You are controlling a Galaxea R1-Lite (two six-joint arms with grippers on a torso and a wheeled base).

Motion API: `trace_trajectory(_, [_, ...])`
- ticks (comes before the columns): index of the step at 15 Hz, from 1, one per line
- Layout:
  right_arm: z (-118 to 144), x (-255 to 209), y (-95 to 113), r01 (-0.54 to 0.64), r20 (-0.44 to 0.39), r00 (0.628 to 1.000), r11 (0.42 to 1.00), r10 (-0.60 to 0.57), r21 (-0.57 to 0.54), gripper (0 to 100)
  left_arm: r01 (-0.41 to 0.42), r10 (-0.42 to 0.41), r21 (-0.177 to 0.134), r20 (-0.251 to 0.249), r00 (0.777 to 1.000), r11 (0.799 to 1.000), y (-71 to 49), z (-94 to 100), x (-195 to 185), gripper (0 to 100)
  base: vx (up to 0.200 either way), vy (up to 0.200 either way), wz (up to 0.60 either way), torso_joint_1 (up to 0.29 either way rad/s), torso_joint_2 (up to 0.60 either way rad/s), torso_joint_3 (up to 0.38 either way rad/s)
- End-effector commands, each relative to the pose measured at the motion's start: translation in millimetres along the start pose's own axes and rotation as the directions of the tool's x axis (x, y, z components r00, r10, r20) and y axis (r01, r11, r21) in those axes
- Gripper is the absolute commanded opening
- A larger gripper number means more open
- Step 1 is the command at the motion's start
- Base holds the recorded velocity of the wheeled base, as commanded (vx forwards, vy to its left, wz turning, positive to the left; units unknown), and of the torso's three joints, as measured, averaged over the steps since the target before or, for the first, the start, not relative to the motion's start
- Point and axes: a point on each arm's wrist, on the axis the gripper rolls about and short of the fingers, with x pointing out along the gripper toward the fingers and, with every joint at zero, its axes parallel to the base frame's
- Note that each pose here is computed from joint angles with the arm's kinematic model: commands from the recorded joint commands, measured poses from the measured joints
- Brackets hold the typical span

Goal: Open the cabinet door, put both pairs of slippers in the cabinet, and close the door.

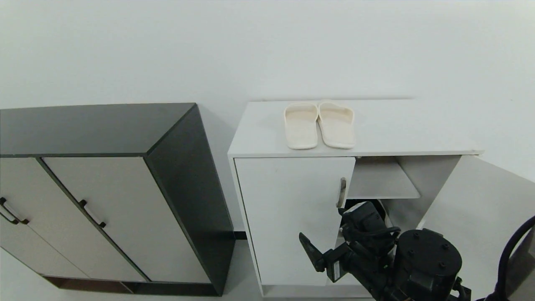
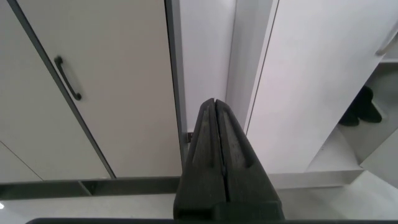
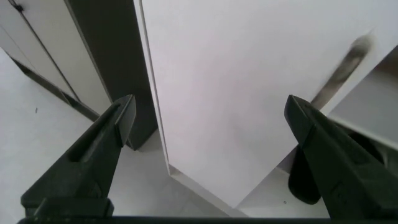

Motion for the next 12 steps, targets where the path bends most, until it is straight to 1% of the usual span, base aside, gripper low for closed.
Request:
trace_trajectory(1, [-0.1, 0.0, 0.2, 0.0, 0.002, 1.0, 1.0, 0.0, 0.0, 100, -0.001, 0.001, 0.0, -0.001, 1.0, 1.0, 0.0, 0.0, 0.1, 0, 0.0, 0.0, 0.0, 0.222, -0.53, -0.32])
trace_trajectory(2, [-0.4, -0.5, 0.1, -0.003, 0.002, 1.0, 1.0, 0.003, 0.0, 100, -0.001, 0.001, 0.0, -0.001, 1.0, 1.0, 0.0, 0.0, 0.1, 0, 0.0, 0.0, 0.0, 0.222, -0.54, -0.32])
trace_trajectory(4, [-1.3, -4.8, -0.3, -0.054, 0.015, 0.998, 0.999, 0.055, -0.004, 100, -0.001, 0.001, -0.002, -0.001, 1.0, 1.0, 0.0, 0.0, 0.1, 0, 0.0, 0.0, 0.0, 0.183, -0.43, -0.251])
trace_trajectory(7, [0.4, -7.9, -1.1, -0.05, 0.036, 0.998, 0.996, 0.053, -0.074, 100, -0.001, 0.001, 0.0, -0.001, 1.0, 1.0, 0.0, 0.0, 0.1, 0, 0.0, 0.0, 0.0, 0.051, -0.11, -0.069])
trace_trajectory(8, [6.0, -8.8, -1.0, -0.045, 0.05, 0.998, 0.996, 0.049, -0.076, 100, -0.001, 0.001, 0.0, -0.001, 1.0, 1.0, 0.0, 0.0, 0.1, 0, 0.0, 0.0, 0.0, 0.0, 0.0, 0.0])
trace_trajectory(9, [16.9, -5.3, 0.3, -0.014, 0.048, 0.999, 0.998, 0.017, -0.068, 100, -0.001, 0.001, 0.0, -0.001, 1.0, 1.0, 0.0, 0.0, 0.1, 0, 0.0, 0.0, 0.0, 0.0, 0.0, 0.0])
trace_trajectory(10, [26.5, -4.3, 0.4, 0.03, 0.008, 1.0, 0.998, -0.03, -0.054, 100, -0.001, 0.001, 0.0, -0.001, 1.0, 1.0, 0.0, 0.0, 0.1, 0, 0.0, 0.0, 0.0, 0.0, 0.0, 0.0])
trace_trajectory(12, [73.0, -11.1, 8.8, 0.129, -0.125, 0.984, 0.991, -0.123, 0.041, 100, -0.001, 0.001, 0.0, -0.001, 1.0, 1.0, 0.0, 0.0, 0.1, 0, 0.0, 0.0, 0.0, 0.0, 0.0, 0.0])
